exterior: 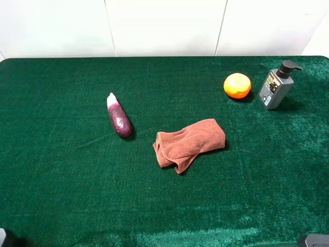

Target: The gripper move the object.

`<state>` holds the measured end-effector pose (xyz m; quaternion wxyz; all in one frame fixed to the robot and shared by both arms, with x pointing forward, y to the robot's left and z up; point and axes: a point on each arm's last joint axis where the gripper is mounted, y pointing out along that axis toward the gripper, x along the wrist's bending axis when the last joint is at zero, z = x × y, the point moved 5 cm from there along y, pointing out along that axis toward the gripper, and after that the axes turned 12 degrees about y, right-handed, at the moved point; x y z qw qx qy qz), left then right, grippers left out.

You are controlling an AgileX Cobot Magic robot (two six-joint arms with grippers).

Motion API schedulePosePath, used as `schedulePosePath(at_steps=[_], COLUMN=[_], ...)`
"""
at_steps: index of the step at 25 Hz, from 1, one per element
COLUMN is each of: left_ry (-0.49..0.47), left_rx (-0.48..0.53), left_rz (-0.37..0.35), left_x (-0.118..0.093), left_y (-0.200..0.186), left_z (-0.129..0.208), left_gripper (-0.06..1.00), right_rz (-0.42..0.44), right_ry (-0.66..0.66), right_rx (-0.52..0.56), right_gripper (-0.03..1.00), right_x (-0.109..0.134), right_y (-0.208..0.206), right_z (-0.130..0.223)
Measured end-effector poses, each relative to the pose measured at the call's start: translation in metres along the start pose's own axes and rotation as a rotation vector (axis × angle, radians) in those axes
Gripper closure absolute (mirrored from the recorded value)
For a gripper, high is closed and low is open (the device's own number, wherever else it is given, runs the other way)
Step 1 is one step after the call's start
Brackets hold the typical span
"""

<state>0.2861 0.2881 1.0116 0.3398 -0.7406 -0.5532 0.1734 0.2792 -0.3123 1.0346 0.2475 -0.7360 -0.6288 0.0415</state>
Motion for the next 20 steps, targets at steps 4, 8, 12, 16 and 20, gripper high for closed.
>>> schedulePosePath(at_steps=[4,8,12,16,20], left_ry=[-0.017,-0.013,-0.005,-0.002,-0.001], left_rx=[-0.066,-0.142,-0.155,-0.156,-0.156], left_rz=[-0.033,-0.071,-0.076,-0.074,-0.074], left_x=[-0.004,-0.008,-0.01,-0.01,-0.01], left_y=[-0.006,-0.014,-0.015,-0.015,-0.015], left_z=[0.007,0.01,0.01,0.01,0.01], left_gripper=[-0.05,-0.05,-0.05,-0.05,-0.05], right_rz=[0.0,0.0,0.0,-0.004,-0.008], right_ry=[0.0,0.0,0.0,0.003,0.005], right_rx=[0.0,0.0,0.0,0.002,0.003], right_gripper=[0.31,0.31,0.31,0.31,0.31], right_x=[0.0,0.0,0.0,0.001,0.001], right_y=[0.0,0.0,0.0,0.0,0.0], right_z=[0.0,0.0,0.0,0.0,0.0])
